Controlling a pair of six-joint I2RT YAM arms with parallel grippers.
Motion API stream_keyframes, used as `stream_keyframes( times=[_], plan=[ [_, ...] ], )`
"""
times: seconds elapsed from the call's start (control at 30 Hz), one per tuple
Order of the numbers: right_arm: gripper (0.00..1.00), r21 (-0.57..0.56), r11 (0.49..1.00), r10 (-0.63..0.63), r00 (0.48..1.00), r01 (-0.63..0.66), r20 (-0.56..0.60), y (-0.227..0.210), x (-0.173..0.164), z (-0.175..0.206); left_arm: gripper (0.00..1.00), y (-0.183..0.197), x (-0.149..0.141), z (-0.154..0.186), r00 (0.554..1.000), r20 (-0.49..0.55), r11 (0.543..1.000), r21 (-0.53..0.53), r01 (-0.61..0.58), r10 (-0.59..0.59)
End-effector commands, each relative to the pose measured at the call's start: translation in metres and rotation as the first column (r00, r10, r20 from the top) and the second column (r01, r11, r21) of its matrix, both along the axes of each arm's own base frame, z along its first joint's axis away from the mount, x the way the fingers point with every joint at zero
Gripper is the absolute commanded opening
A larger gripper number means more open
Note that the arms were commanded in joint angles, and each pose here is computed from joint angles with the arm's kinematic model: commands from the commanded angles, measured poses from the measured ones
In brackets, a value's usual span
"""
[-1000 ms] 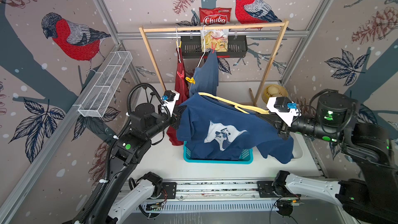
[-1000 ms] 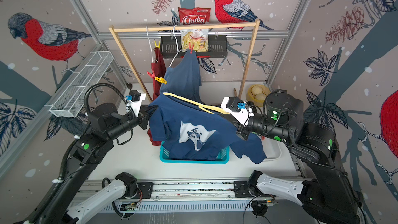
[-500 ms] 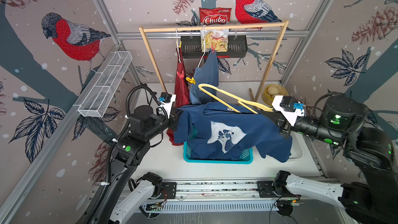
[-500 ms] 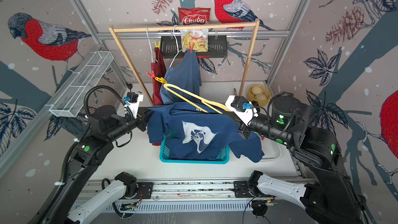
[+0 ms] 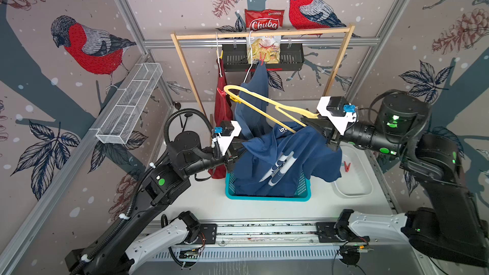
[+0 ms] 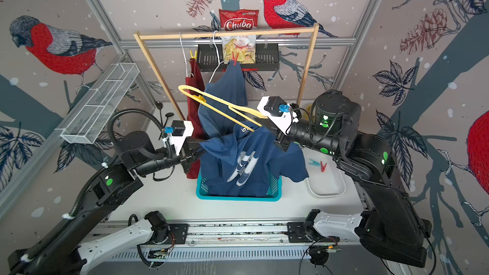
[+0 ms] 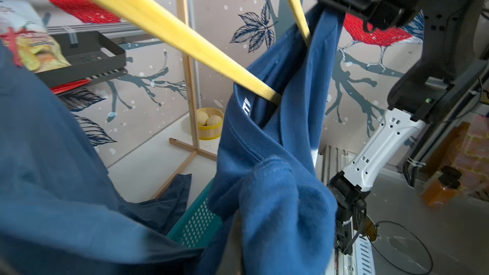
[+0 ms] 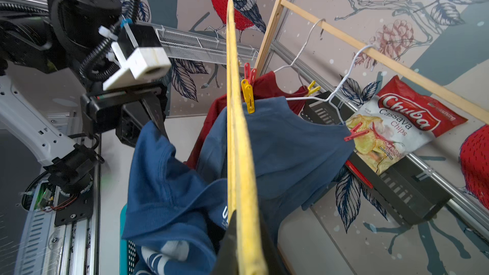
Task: Remove the clothespins securing t-shirts to the hanger
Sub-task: Remove the T-shirt from the hanger.
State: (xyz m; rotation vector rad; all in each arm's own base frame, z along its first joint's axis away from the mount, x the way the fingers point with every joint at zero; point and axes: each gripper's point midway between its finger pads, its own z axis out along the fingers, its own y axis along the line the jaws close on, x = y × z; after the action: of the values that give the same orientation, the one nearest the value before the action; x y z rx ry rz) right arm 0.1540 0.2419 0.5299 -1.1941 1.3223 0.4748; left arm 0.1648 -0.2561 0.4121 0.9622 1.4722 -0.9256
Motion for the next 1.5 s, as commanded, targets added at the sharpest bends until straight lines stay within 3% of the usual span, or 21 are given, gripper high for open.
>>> stream_keyframes(
  times=[0.0, 0.33, 0.43, 0.53, 0.63, 0.77, 0.83, 1.03, 1.2, 1.3, 1.47],
  plan=[
    [0.0, 0.048, 0.998, 0.025, 0.998, -0.029, 0.064, 0.005, -0.001, 0.023, 0.0, -0.014, -0.009, 0.015, 0.993, 0.086, 0.995, -0.033, 0.09, -0.087],
    [0.0, 0.025, 0.999, 0.018, 0.998, -0.02, 0.059, 0.012, 0.006, 0.027, 0.0, -0.034, 0.001, 0.015, 0.983, 0.141, 0.993, -0.019, 0.12, -0.116],
    [0.0, 0.021, 0.999, 0.03, 0.998, -0.032, 0.052, 0.018, 0.008, 0.022, 0.0, -0.026, 0.035, -0.022, 0.993, 0.104, 0.995, 0.068, -0.068, 0.061],
    [0.0, -0.008, 1.0, 0.026, 0.999, -0.026, 0.039, 0.026, 0.015, 0.006, 0.0, -0.003, 0.07, -0.061, 0.954, 0.061, 0.946, 0.125, -0.298, 0.293],
    [0.0, -0.044, 0.999, 0.024, 1.0, -0.024, 0.003, 0.038, 0.025, -0.019, 0.01, 0.01, 0.078, -0.1, 0.931, 0.011, 0.917, 0.166, -0.361, 0.365],
    [0.0, -0.114, 0.994, -0.002, 0.998, -0.005, -0.061, 0.051, 0.04, -0.054, 0.36, 0.027, 0.078, -0.126, 0.906, -0.019, 0.894, 0.174, -0.414, 0.423],
    [0.0, -0.149, 0.989, -0.01, 0.997, -0.002, -0.081, 0.055, 0.045, -0.064, 0.46, 0.038, 0.075, -0.126, 0.894, -0.021, 0.883, 0.166, -0.439, 0.448],
    [0.0, -0.224, 0.974, 0.007, 0.986, -0.045, -0.166, 0.066, 0.051, -0.091, 0.63, 0.063, 0.054, -0.123, 0.895, 0.049, 0.872, 0.211, -0.442, 0.443],
    [0.0, -0.25, 0.966, 0.004, 0.974, -0.062, -0.225, 0.068, 0.06, -0.107, 0.7, 0.093, 0.048, -0.139, 0.851, 0.052, 0.81, 0.278, -0.515, 0.523],
    [0.0, -0.268, 0.962, -0.008, 0.969, -0.06, -0.246, 0.066, 0.064, -0.115, 0.96, 0.11, 0.044, -0.136, 0.814, 0.043, 0.776, 0.274, -0.567, 0.579],
    [0.0, -0.275, 0.959, -0.011, 0.965, -0.064, -0.262, 0.064, 0.063, -0.12, 0.96, 0.123, 0.037, -0.11, 0.796, 0.075, 0.776, 0.187, -0.603, 0.6]
  ],
)
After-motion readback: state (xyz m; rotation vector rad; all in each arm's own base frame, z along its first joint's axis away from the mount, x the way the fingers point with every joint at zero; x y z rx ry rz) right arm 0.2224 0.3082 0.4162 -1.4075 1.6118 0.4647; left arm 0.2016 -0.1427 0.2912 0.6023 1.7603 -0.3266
